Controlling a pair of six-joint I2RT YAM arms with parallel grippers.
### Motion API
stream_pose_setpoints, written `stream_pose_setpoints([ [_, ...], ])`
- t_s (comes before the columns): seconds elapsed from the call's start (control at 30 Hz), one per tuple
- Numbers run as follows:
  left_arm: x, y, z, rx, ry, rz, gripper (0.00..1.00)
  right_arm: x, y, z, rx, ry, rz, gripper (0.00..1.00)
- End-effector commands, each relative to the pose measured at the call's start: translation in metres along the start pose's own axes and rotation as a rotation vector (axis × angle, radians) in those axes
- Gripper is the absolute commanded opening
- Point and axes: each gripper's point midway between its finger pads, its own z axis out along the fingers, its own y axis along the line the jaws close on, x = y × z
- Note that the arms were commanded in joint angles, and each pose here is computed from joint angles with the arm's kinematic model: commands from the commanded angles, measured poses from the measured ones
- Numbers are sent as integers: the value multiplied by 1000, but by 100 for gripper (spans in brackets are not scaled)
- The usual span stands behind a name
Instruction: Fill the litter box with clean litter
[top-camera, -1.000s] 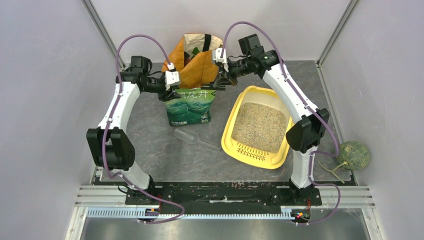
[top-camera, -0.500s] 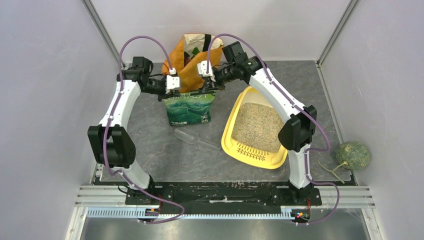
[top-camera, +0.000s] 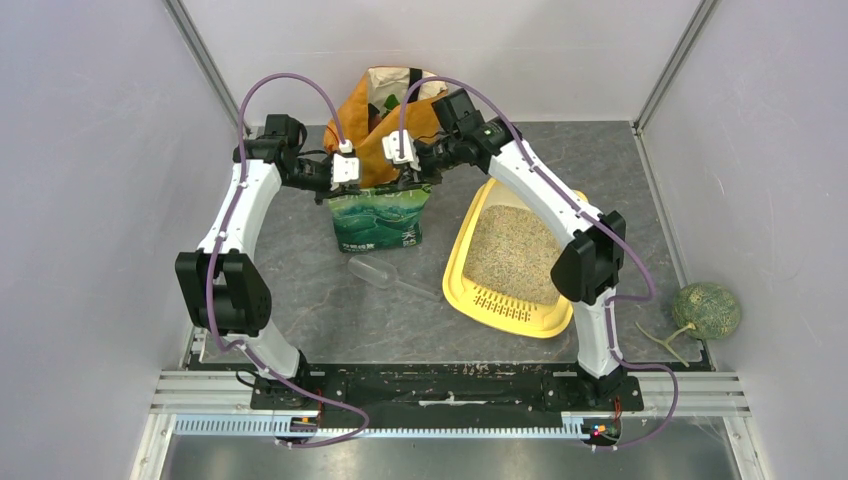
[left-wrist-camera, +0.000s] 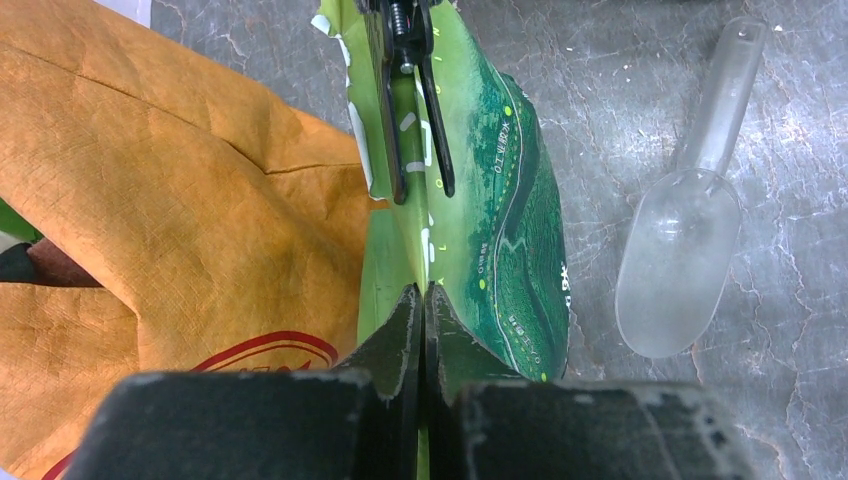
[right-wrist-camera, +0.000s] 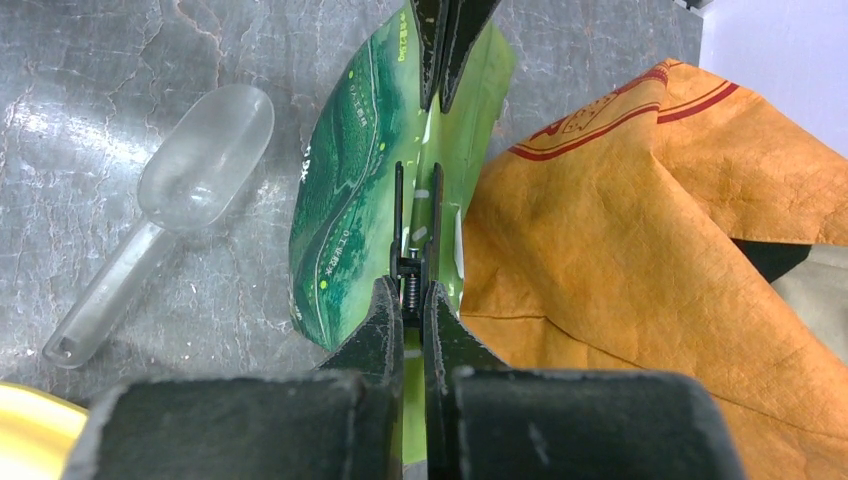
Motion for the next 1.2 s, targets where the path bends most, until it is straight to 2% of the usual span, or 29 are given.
stream_pose_setpoints([
  [0.0, -15, 6, -4, -6, -33, 63, 2, -13, -10, 3, 39, 1, -66, 0],
  [0.17, -16, 7, -4, -8, -34, 73, 2, -1, -14, 7, 52, 33, -77, 0],
  [1.17, -15, 8, -6, -13, -25, 88, 2, 39, -1, -6, -15, 24, 45, 0],
])
